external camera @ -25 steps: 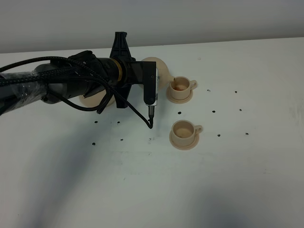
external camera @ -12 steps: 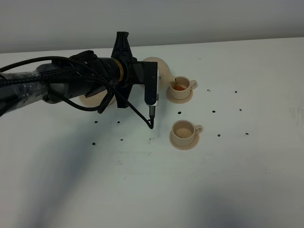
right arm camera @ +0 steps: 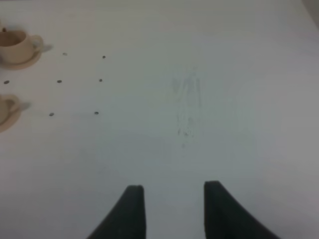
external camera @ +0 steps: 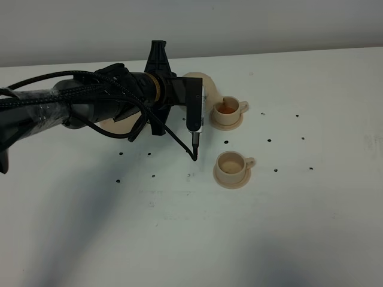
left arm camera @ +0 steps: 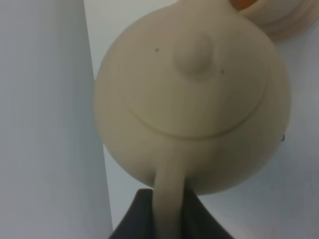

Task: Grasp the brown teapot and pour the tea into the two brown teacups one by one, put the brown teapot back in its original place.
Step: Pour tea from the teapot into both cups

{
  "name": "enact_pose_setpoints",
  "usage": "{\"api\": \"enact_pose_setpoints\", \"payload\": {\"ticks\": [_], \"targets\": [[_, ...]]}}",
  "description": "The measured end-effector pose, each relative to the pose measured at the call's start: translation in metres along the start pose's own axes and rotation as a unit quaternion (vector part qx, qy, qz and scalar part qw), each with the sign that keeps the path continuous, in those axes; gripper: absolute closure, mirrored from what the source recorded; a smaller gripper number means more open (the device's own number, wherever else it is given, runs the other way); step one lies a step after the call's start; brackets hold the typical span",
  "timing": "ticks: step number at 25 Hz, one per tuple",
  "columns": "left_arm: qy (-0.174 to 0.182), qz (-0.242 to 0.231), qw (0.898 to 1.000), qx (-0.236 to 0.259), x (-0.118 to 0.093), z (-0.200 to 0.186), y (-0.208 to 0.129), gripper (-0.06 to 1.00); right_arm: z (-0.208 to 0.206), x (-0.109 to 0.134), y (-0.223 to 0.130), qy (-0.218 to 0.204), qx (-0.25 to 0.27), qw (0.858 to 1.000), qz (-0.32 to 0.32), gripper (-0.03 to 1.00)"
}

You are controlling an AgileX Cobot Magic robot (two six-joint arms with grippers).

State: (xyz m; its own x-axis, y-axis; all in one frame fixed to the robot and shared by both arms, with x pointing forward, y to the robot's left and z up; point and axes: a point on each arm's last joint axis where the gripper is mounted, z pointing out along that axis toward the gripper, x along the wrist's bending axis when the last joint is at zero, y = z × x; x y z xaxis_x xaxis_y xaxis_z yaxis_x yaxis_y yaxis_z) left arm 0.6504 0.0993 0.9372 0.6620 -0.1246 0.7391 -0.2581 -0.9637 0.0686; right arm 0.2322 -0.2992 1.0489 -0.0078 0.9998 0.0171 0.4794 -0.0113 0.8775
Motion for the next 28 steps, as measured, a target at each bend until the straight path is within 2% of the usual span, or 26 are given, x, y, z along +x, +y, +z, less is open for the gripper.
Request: {"api": "enact_pose_setpoints", "payload": {"ticks": [10, 28], "targets": [[0.007, 0.004, 1.000, -0.001, 0.0053, -0.0010, 0.0013, 0.86, 0.0000, 0.0000, 0.0000, 0.000, 0.000, 1.000, 0.000, 0.66], [0.006, 0.043, 0.999, -0.001, 0.0046, -0.0012, 0.0035, 0.86, 0.0000, 0.0000, 0.0000, 0.000, 0.000, 1.000, 0.000, 0.66]]}}
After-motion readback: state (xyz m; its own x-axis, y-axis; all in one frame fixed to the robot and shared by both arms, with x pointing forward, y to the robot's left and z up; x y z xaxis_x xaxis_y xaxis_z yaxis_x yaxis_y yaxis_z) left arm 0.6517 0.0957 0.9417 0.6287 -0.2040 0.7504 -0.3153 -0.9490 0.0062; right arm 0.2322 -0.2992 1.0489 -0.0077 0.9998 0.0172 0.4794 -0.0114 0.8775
